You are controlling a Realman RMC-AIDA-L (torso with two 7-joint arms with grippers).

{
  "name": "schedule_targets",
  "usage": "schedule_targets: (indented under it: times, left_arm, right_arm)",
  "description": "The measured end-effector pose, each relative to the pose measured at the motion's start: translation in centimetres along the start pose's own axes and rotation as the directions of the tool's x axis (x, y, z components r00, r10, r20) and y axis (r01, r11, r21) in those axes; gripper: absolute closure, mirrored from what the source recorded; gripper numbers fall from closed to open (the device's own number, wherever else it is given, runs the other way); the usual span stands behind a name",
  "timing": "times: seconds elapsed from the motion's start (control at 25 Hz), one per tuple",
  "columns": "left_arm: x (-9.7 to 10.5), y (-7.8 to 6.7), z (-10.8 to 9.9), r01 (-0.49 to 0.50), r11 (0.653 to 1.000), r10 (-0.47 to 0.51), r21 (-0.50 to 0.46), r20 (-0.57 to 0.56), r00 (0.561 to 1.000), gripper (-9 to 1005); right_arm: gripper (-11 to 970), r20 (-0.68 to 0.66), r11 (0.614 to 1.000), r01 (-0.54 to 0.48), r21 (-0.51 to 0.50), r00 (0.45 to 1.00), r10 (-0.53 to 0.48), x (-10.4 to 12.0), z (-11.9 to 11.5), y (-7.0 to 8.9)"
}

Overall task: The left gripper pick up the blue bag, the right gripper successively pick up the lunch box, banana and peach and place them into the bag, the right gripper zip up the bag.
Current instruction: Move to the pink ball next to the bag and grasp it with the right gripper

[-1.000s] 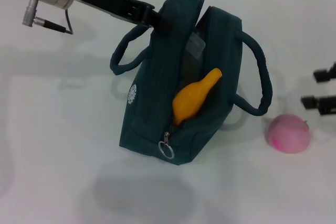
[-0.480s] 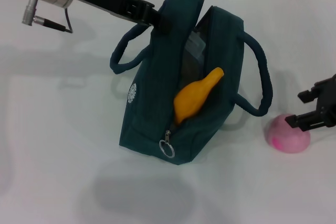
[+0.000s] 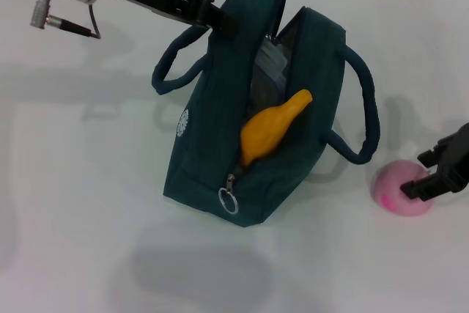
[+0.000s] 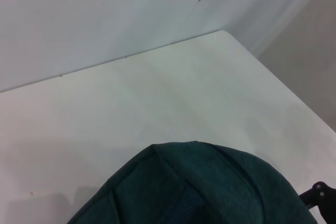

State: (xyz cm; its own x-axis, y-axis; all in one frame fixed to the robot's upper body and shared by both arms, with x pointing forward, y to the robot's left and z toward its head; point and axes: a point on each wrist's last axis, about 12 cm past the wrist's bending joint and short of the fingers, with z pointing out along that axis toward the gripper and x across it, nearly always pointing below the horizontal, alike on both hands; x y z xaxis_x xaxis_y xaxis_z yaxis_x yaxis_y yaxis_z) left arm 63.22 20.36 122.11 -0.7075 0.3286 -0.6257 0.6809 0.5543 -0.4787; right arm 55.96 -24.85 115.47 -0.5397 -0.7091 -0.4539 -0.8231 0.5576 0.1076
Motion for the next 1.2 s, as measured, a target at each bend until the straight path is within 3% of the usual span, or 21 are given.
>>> schedule_targets:
  times: [0.48, 0.72, 0.88, 1.04, 1.2]
  left_arm:
    - [0.0, 0.0, 0.0, 0.000, 1.000, 0.000, -0.001, 0.000, 1.000, 933]
    - [0.1, 0.1, 0.0, 0.004, 1.000, -0.004, -0.001, -0.001, 1.000, 933]
    - [0.2, 0.1, 0.0, 0.006, 1.000, -0.006, 0.002, -0.002, 1.000, 932]
    - [0.3, 0.0, 0.0, 0.008, 1.000, -0.008, 0.007, -0.001, 1.000, 932]
    - [0.3, -0.1, 0.1, 0.008, 1.000, -0.008, 0.013, 0.000, 1.000, 932]
  right_arm:
    - [306, -0.048, 0.998, -0.038, -0.046, 0.998, 0.036, 0.3, 1.4, -0.4]
    - [520, 0.003, 0.995, -0.099, -0.031, 0.995, 0.099, 1.1, 0.4, -1.5]
    - [594, 0.061, 0.987, -0.154, -0.040, 0.986, 0.156, 2.0, -0.5, -2.1]
    - [632, 0.217, 0.969, -0.216, -0.121, 0.947, 0.238, 3.5, -2.3, -3.0]
    - [810, 0.363, 0.958, -0.204, -0.203, 0.893, 0.267, 4.6, -4.1, -3.4]
